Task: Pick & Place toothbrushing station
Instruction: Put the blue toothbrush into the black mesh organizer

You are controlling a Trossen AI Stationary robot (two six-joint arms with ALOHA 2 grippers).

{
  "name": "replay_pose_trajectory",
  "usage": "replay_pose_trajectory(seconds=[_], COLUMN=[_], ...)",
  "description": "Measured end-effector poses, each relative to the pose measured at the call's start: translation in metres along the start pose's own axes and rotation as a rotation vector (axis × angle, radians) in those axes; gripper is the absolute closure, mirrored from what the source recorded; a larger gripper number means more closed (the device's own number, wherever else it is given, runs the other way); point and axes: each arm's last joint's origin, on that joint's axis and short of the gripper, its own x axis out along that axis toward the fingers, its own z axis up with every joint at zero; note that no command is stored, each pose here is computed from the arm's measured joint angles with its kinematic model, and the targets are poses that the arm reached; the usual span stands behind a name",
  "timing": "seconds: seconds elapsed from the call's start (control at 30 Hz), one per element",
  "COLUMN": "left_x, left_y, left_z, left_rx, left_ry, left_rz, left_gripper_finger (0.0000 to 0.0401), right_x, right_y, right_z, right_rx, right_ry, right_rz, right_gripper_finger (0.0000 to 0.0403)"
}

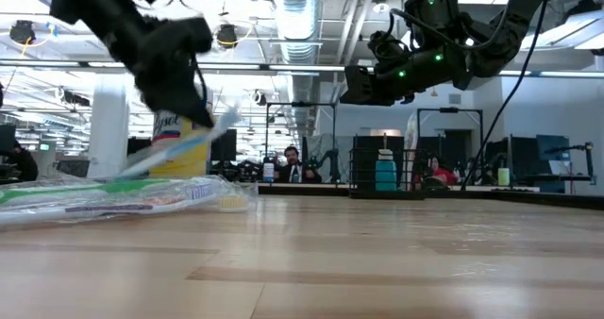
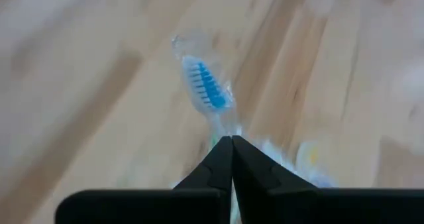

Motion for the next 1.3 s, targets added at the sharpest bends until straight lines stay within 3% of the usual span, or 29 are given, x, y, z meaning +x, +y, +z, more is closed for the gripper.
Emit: replay_pose_trajectory(seconds=[0.57, 0.73, 0.9, 1.3], left_x=[-0.024, -0.022, -0.019, 0.008], left_y=[0.003, 0.017, 0.03, 0.058], left_z=[0.043, 0.053, 0.066, 0.084], left_rx=[0.14, 0.149, 0.129, 0.128], left_ry=[-0.402, -0.458, -0.522, -0.654], left_rz=[-0.023, 0.028, -0.031, -0.057], left_gripper_finger=[0.0401, 0.0401, 0.0401, 0.0401], right_x=[-0.001, -0.004, -0.009, -0.013], right_y=[0.001, -0.001, -0.003, -0.003], right_z=[0.002, 0.009, 0.019, 0.021], right_rx=[0.008, 0.02, 0.032, 0.017], right_ry=[-0.015, -0.039, -0.062, -0.039], right_rz=[0.007, 0.031, 0.036, 0.043], right_gripper_finger=[0.0287, 0.0287, 0.0287, 0.0287])
